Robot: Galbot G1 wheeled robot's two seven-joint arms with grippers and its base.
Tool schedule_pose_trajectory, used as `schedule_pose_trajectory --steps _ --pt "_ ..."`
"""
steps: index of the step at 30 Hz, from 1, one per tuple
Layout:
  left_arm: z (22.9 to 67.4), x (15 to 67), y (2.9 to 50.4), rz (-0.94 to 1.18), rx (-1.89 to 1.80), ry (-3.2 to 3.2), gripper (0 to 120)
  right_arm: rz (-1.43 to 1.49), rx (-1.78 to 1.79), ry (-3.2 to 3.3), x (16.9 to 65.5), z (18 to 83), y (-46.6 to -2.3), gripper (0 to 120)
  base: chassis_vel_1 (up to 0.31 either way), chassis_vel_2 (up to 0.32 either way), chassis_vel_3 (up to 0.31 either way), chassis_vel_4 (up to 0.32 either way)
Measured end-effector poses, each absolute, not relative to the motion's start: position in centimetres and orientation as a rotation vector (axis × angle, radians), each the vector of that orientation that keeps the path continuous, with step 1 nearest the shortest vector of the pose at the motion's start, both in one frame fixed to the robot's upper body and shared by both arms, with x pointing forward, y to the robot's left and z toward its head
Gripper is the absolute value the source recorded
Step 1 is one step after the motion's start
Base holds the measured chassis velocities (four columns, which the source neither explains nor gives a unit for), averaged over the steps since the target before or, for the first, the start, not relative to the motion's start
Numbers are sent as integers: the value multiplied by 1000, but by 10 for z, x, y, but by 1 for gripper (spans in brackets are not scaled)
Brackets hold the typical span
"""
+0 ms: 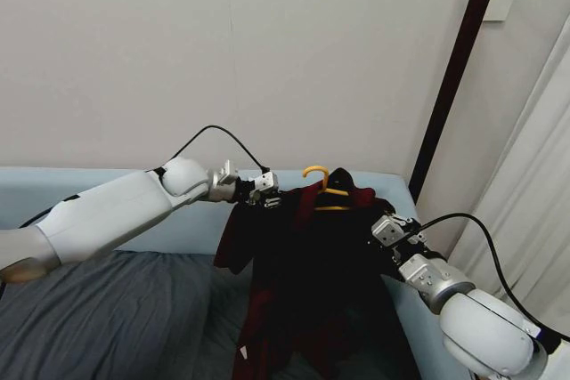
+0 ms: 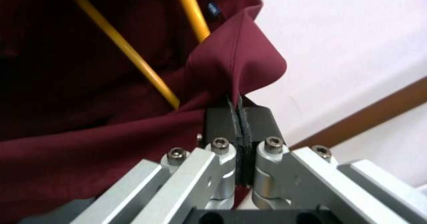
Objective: Pick up the clothes from the sofa and hang them on the clothes hanger.
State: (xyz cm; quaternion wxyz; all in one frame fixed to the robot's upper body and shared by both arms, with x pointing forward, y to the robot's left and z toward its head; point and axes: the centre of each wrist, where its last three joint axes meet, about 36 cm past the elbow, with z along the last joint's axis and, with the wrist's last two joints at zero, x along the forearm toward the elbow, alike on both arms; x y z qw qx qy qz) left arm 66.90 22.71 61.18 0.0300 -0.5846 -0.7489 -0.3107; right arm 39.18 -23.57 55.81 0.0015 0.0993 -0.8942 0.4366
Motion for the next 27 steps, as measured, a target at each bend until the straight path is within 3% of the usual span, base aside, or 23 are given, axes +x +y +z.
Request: schedule_pose_trajectory --steps 9,22,27 --pt "616 673 211 -886 -1831 -2303 2 1448 332 -2790 392 555 -231 0 0 0 0 0" --pt "600 672 213 -824 -1852 -2317 2 1326 539 -2938 389 552 -223 0 0 0 0 0" --pt "599 669 223 -802 -1854 -2343 2 1287 608 -2909 383 548 -225 20 0 0 0 0"
